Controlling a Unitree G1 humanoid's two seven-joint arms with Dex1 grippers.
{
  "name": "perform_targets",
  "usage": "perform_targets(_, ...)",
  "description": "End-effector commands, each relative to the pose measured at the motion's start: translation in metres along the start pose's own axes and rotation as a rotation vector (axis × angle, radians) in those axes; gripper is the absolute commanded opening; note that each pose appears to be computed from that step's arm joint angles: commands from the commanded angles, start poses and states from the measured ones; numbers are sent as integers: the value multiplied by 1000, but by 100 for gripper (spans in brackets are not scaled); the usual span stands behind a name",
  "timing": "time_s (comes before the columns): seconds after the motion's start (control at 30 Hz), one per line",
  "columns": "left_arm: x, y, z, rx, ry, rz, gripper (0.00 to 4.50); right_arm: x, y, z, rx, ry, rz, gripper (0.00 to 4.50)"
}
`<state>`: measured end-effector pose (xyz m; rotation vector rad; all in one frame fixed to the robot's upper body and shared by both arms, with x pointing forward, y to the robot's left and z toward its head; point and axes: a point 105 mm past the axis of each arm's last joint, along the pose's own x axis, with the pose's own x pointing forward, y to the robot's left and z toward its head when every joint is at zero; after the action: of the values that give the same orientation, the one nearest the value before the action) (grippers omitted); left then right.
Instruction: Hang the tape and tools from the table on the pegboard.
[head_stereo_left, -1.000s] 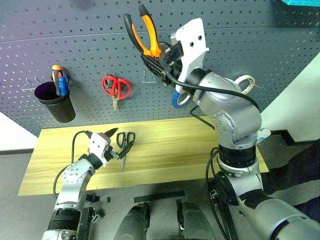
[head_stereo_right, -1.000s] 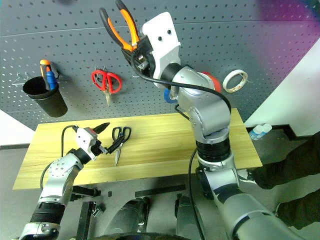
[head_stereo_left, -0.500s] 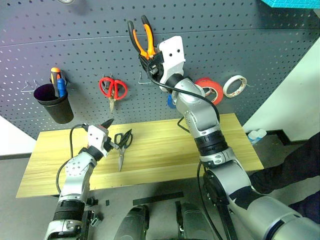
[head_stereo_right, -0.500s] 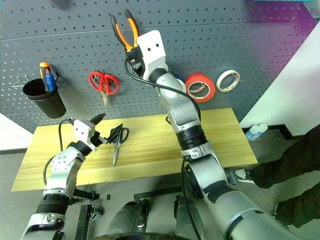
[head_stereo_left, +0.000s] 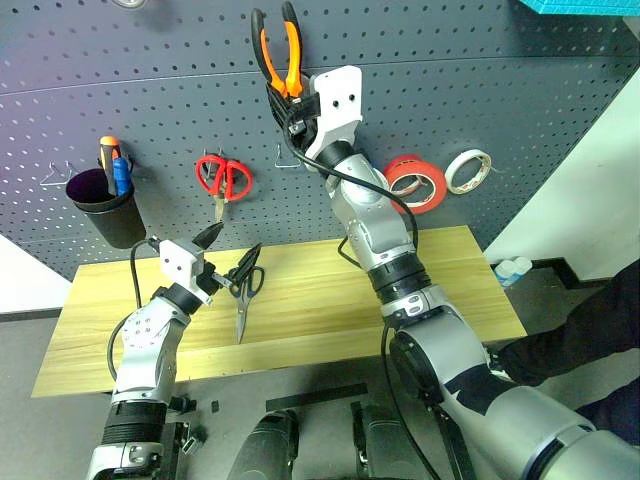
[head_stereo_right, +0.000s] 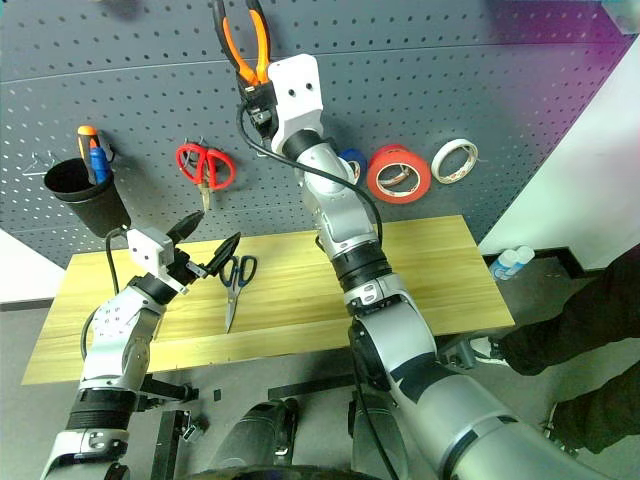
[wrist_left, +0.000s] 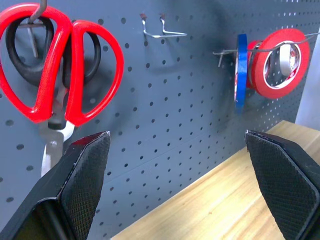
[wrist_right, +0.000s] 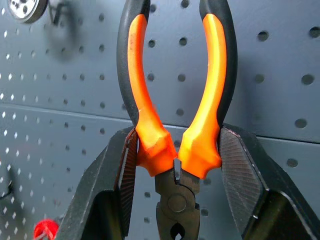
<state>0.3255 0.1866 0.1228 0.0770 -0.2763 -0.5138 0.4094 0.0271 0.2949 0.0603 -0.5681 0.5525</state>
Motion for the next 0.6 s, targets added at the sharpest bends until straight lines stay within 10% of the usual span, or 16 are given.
perform_targets(0.03,1,3,17,20,-53,-4,450,7,8,24,-16,-120,6,207)
perform_targets(0.6,-10,4,30,68,-170,33,450,10,10,5,55,-127,10,207)
